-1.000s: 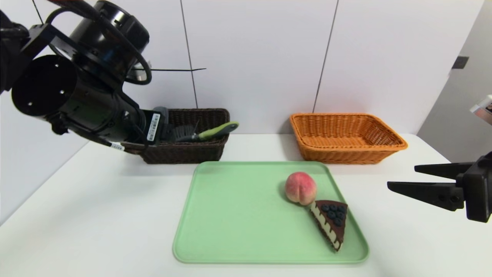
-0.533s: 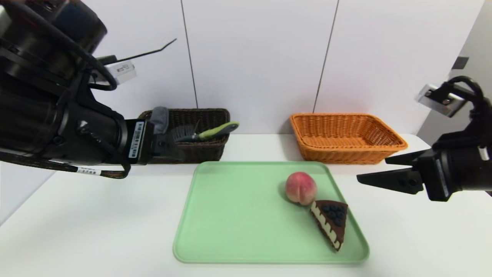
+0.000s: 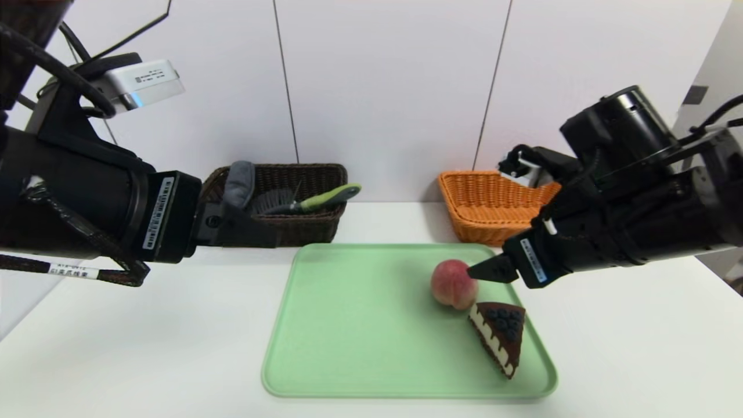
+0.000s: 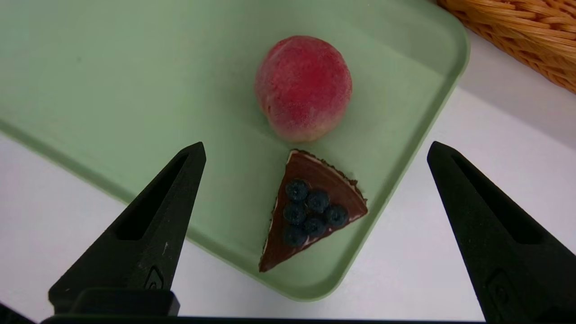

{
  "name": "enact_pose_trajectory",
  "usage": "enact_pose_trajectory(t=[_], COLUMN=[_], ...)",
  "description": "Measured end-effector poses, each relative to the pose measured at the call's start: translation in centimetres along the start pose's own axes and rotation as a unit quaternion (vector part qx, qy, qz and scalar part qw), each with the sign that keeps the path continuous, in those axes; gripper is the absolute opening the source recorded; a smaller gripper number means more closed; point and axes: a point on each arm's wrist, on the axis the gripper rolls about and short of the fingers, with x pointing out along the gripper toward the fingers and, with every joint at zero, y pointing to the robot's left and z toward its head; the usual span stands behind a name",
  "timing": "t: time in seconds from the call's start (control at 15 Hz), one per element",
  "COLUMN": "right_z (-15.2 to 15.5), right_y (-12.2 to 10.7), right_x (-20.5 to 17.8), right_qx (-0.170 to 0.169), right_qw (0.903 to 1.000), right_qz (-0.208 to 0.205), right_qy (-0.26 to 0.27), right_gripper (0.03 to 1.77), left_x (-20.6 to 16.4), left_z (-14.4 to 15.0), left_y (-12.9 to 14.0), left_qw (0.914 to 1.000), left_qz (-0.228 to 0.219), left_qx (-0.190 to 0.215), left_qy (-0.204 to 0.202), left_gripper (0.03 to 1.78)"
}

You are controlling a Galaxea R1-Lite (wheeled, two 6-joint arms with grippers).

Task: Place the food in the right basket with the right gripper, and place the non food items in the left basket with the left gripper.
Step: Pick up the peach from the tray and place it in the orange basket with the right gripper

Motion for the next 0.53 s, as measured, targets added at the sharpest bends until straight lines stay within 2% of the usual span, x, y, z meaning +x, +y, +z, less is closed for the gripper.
enact_pose_trajectory(t=[0.2, 0.53], right_z=[0.4, 0.2], right_y=[0.7, 1.3], right_x=[2.5, 5.4], right_qx=[0.024, 0.038], right_qw=[0.9993, 0.9974], right_qz=[-0.018, -0.024], right_qy=[0.024, 0.057], right_gripper=[1.70, 1.70], left_x=[-0.6, -1.0], left_z=[-0.1, -0.2], left_y=[0.1, 0.2], left_qw=[0.9989, 0.9988], left_qz=[-0.004, -0.006], left_qx=[0.046, 0.049], left_qy=[-0.005, -0.009], left_gripper=[1.69, 1.69])
